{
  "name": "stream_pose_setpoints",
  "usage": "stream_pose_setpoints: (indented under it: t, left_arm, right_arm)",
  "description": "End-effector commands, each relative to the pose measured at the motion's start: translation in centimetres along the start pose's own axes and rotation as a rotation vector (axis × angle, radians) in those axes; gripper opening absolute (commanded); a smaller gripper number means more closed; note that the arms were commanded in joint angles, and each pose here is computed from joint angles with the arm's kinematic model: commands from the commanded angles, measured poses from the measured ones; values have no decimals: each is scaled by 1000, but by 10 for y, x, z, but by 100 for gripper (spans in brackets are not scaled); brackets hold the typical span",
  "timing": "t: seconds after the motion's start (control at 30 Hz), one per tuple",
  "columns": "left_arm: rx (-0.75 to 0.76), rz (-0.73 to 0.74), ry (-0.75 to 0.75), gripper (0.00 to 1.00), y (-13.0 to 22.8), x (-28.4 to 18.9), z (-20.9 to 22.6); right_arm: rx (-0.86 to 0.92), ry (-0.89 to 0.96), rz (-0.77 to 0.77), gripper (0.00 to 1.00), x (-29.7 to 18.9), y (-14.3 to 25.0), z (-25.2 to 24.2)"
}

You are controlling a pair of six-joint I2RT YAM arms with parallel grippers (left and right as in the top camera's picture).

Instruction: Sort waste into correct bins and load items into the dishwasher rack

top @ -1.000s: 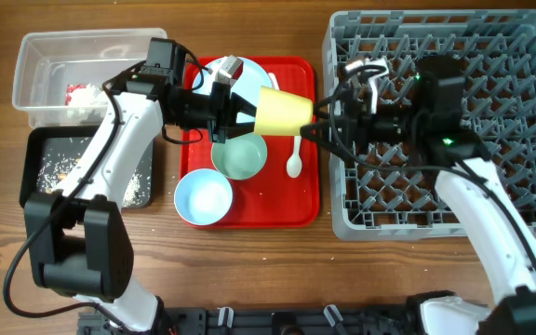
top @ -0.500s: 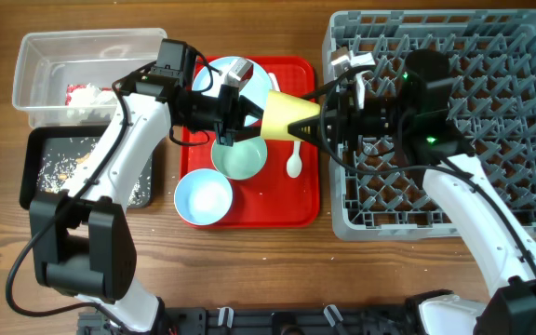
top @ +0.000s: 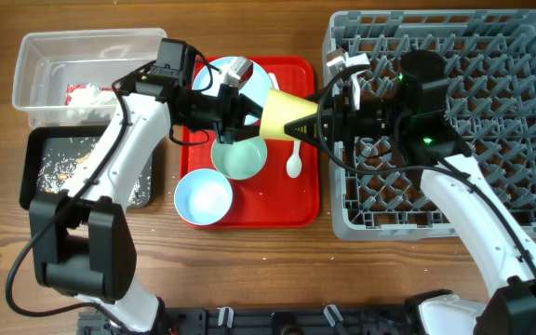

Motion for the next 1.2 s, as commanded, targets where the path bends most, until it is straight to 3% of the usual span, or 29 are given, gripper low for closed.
stream_pose_setpoints:
  t: [0.0,0.07,0.23,0.4,0.63,0.93,1.17]
  left_arm:
    - [54,-2,-8,40,-2,0,-10]
    - [61,-5,-30,48,-3,0,-6]
    - [100,-29,-106,56,-10,-6,5]
    - [96,-94,-397,59,-22,-30,47]
    - [46,-148,-774,59,-28,-64,95]
    - [-20,-150,-1107,59,-17,-104,126]
    - [-54,-132,-1205,58,-9,-117,132]
  right_arm:
    - [43,18,-18,61,-3,-7,-3]
    - [73,42,-44,58,-11,-12,-9]
    - [161,142,-139,52,-46,-25,-27]
    - [336,449,-224,52,-79,-7,-56]
    - [510,910,-239,52,-129,36,-52]
    - [685,1246,-61,53,-159,90,-36]
    - [816,1372,166,53,-154,129,-61]
Point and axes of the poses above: each gripper's point midway between its finger pads, its own x axis out along the fingers, its own z axis along the line the jaws close on, y = z × x, the point moved 2 cm from there along -x, back along the fingers, and after that the axes turned 10 degrees about x, right-handed, at the moved point
